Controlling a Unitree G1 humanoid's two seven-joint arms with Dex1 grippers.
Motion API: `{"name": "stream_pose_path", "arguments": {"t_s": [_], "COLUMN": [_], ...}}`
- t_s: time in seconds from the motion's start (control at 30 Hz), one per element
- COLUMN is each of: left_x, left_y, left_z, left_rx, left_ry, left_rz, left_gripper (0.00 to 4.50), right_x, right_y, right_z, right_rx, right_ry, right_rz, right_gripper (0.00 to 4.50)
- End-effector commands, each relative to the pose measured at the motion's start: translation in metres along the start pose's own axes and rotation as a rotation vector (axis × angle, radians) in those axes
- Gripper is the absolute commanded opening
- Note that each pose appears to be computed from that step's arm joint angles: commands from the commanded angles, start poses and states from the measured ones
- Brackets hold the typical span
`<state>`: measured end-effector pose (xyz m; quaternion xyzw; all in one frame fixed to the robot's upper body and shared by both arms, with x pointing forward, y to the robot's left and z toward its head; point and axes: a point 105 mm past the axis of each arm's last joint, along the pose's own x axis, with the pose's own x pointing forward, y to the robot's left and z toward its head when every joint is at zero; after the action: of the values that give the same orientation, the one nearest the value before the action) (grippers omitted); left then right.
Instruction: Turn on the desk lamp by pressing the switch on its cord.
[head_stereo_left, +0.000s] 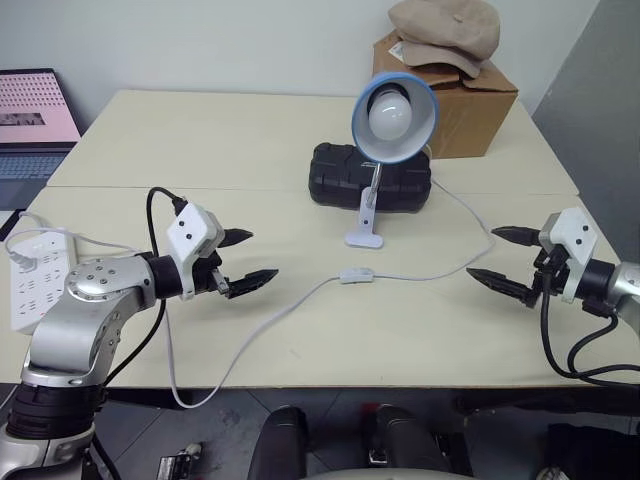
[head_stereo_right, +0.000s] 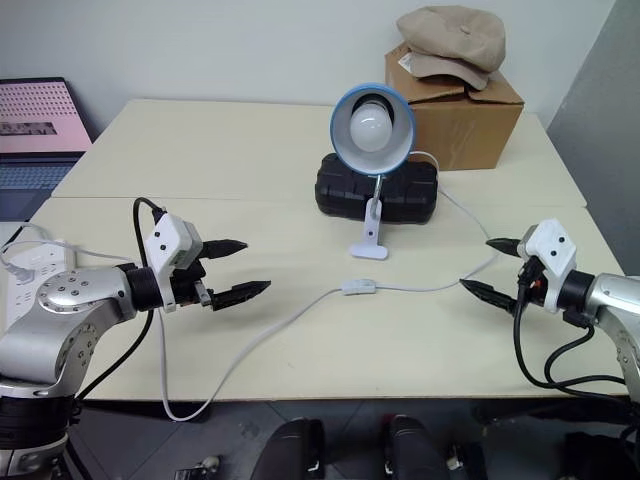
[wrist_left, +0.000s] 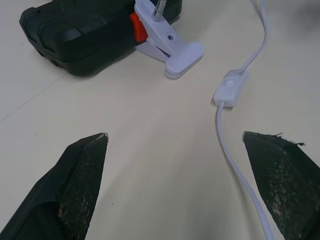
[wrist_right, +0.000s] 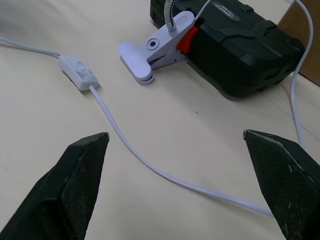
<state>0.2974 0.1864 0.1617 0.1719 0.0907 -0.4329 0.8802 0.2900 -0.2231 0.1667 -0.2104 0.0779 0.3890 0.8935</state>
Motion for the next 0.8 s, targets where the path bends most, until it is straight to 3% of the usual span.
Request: {"name": "stream_pose_path", "arguments": {"t_s": [0.03,0.8], "left_x": [-0.003,-0.003], "left_y": [-0.002,0.014], "left_z": [0.006,0.01], "left_rx": [0.02,0.101], "left_ry": [-0.031,-0.06], "left_rz": [-0.014,0.008], "left_gripper": [4.48,4.48], "right_x": [-0.001,0.015], "right_y": [-0.003,0.013], "right_z": [0.012,0.017], "right_rx": [-0.064,-0.045], "right_ry": [-0.025,-0.042], "right_rz": [-0.004,0.035], "right_gripper": [4.5,4.5]}}
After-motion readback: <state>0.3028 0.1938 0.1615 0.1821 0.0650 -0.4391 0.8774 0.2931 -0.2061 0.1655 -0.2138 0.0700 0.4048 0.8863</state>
